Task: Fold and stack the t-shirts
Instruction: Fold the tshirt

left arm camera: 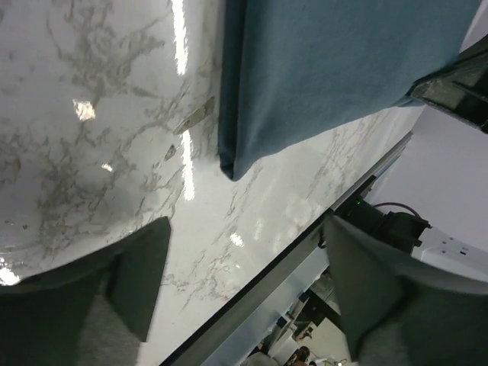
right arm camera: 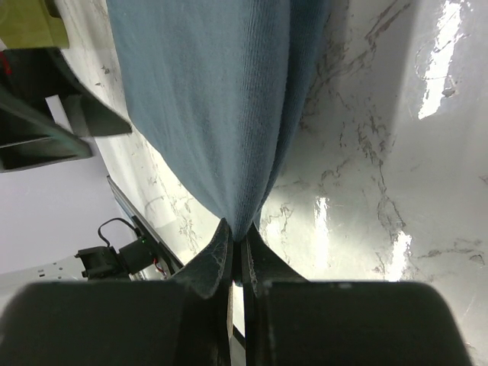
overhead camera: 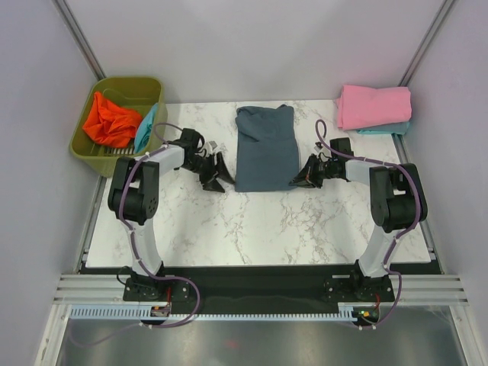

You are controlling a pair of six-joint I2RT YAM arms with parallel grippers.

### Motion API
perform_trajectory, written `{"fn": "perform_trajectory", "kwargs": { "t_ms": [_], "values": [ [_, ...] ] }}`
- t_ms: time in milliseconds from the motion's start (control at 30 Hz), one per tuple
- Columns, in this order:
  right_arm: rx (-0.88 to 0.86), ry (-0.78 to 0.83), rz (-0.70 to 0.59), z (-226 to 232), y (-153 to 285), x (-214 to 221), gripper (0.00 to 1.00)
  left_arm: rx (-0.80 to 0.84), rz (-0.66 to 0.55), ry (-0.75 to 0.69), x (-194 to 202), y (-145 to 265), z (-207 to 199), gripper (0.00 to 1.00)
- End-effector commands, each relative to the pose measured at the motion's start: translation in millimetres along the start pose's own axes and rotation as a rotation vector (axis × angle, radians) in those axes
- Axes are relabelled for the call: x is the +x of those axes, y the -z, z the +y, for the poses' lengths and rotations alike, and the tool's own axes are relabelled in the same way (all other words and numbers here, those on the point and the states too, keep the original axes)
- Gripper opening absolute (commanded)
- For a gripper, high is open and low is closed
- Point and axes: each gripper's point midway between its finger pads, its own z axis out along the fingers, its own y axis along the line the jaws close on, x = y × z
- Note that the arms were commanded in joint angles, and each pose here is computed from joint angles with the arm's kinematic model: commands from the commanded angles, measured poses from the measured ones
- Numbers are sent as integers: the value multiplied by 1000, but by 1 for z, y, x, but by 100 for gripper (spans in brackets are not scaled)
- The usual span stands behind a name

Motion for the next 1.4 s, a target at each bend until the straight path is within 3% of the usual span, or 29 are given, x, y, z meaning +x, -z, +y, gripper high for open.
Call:
{"fn": "perform_trajectory", "kwargs": {
  "t_ms": [0,433,533,567,600,633,767,900,967,1000,1067,1100,1167,1367],
  "values": [
    [-4,27,-15,4,4,-4,0,107,-81,-124,-34,12,-38,99],
    [3,34,-22,5,5,-5,0,117,-160,-133,-46,30,-58,98],
    [8,44,-36,6,7,-7,0,102,-332,-320,-72,73,-106,93],
    [12,43,-36,5,7,-6,0,96,-413,-477,-85,94,-136,91],
    [14,44,-38,5,8,-6,0,73,-465,-545,-92,107,-148,61],
    [14,43,-37,4,8,-5,0,75,-494,-603,-94,117,-160,3],
    [17,32,-28,1,6,-3,0,92,-503,-644,-92,131,-176,2],
    [11,38,-30,4,5,-7,0,87,-458,-584,-82,118,-161,2],
    [8,43,-34,6,5,-10,0,75,-429,-543,-76,109,-149,2],
    [9,42,-34,5,5,-9,0,80,-412,-523,-73,105,-145,9],
    [12,40,-35,4,6,-8,0,110,-340,-378,-61,89,-129,90],
    [13,41,-35,4,6,-8,0,158,-306,-331,-55,85,-126,99],
    [17,36,-31,2,6,-5,0,206,-251,-208,-43,70,-105,99],
    [25,31,-27,-2,5,-1,0,134,-120,-61,-11,28,-46,99]
  ]
}}
